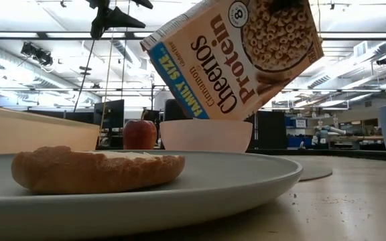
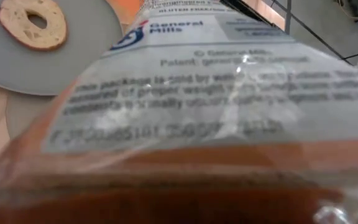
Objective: Arrange a breakfast setting
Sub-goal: Pour the cereal into the peach bowl
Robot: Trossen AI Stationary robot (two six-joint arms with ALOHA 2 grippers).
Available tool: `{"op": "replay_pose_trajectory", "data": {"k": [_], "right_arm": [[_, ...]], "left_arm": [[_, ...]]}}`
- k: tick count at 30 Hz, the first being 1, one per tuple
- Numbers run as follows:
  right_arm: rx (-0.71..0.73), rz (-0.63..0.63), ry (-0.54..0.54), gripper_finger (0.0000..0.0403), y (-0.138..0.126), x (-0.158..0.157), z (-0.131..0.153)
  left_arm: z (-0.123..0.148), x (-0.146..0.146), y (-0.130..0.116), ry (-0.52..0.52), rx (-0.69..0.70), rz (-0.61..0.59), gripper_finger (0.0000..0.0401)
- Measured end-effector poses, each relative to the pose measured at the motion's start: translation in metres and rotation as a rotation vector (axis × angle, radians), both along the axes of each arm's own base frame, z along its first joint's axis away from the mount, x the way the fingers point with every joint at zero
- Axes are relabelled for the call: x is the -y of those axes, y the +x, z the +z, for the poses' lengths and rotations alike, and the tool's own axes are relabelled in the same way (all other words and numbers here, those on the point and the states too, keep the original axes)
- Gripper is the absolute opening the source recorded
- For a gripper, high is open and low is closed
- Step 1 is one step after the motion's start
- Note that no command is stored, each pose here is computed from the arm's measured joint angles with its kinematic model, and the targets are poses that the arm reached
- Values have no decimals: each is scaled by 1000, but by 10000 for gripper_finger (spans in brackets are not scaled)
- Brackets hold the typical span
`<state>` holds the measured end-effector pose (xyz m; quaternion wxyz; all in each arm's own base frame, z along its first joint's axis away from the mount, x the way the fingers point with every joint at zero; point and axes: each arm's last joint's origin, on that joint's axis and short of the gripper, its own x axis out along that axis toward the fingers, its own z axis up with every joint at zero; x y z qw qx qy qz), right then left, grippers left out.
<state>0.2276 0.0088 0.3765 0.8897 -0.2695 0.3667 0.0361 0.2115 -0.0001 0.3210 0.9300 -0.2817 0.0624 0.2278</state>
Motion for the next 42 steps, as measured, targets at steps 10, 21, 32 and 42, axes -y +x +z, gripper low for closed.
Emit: {"op": "replay_pose_trajectory", "data": {"k": [10, 21, 32, 42], "right_arm": [[17, 9, 17, 204, -4, -2, 12], [-57, -28, 38, 204, -27, -4, 26], [25, -44, 27, 204, -16, -4, 30], [-55, -1, 58, 204, -23, -8, 25]], "left_arm": [[0, 0, 0, 0, 0, 0, 219], [0, 0, 0, -7, 3, 2, 219], [1, 0, 0, -15, 20, 4, 219], [1, 0, 0, -32, 28, 9, 219]]}}
